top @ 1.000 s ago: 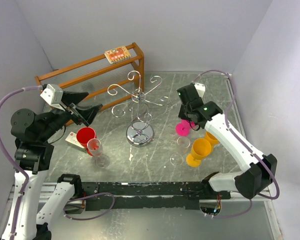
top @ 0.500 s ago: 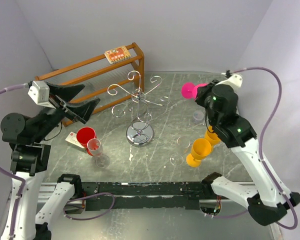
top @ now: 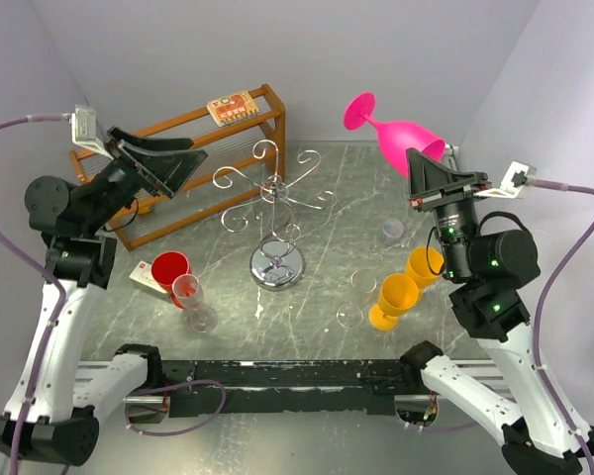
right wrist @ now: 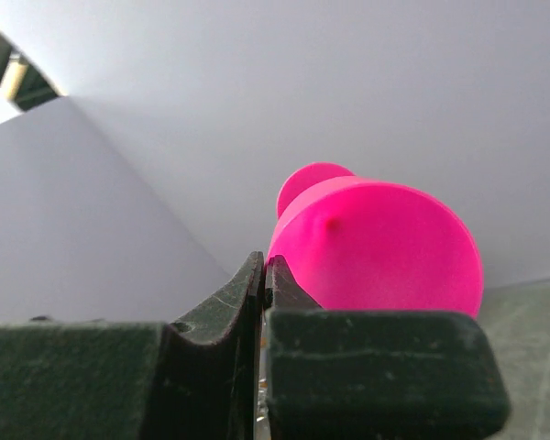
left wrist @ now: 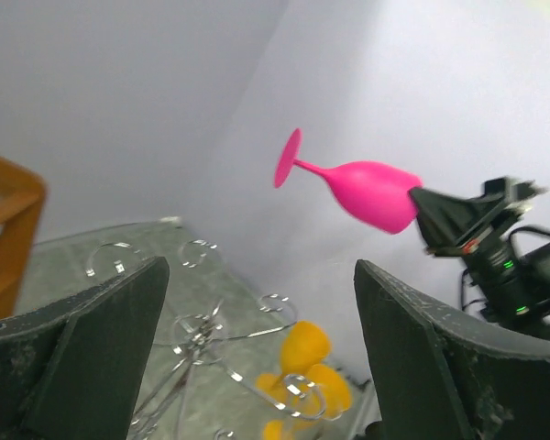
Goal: Place the wine glass upside down on the wine glass rack
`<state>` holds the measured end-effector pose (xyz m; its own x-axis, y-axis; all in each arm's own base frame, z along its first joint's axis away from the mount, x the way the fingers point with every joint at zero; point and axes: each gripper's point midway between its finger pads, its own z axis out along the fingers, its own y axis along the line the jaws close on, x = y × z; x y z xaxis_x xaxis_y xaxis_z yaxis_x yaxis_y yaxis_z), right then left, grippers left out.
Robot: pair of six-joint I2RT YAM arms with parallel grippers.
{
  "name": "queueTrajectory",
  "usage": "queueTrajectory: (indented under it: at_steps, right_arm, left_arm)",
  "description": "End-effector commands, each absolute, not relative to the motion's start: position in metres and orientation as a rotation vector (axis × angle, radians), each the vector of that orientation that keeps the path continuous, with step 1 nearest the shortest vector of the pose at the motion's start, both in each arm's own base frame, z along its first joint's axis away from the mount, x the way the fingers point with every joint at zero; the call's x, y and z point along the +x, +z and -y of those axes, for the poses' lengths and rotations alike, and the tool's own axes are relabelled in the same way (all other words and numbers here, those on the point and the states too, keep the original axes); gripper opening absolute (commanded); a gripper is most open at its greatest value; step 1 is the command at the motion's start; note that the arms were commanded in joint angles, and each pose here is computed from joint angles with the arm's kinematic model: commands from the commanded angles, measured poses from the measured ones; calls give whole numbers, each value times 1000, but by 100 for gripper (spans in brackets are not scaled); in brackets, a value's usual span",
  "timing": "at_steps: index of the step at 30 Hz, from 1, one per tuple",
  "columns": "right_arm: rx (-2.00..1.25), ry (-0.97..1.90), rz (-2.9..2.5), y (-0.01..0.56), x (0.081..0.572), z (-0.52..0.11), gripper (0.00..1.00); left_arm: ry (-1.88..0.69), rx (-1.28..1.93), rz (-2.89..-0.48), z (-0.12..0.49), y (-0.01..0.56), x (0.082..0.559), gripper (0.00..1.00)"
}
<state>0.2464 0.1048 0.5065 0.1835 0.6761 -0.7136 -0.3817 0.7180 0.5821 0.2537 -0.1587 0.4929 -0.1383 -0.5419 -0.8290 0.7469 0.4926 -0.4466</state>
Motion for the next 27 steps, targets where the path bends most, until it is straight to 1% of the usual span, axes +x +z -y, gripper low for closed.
queueTrajectory:
  at_steps: [1,3,6,13,17,21,25,26,27]
  right_arm:
    - [157,948,-995,540,221,-128,0]
    - [125,970,-978,544,218,-133,0]
    - [90,1010,-958,547,216,-142,0]
    - [88,1076,-934,550,228,-157,0]
    - [76,1120,-929,550,234,-168,0]
    - [84,1149,-929,548,239,-173,0]
    - [45,1199,-931,546,237,-184,0]
    - [23,1213,-922,546,234,-186,0]
    - [2,1219,-917,547,232,-188,0]
  left_arm:
    - [-1434,228,-1191,176,523,233,93]
    - [-1513,211,-1171,179,524,233,93]
    - [-1564,168,-1170,188,525,241,93]
    - [-1614,199,-1241,259,525,252,90]
    - [-1651,141,-1227,282,527,264,88]
    - [-1663,44,-1209,301,526,274,84]
    - [-1643,-103,-1205,307,521,290,79]
    - [-1640,-127,-1197,306,522,292,75]
    - [-1640,-141,-1182,306,524,293,68]
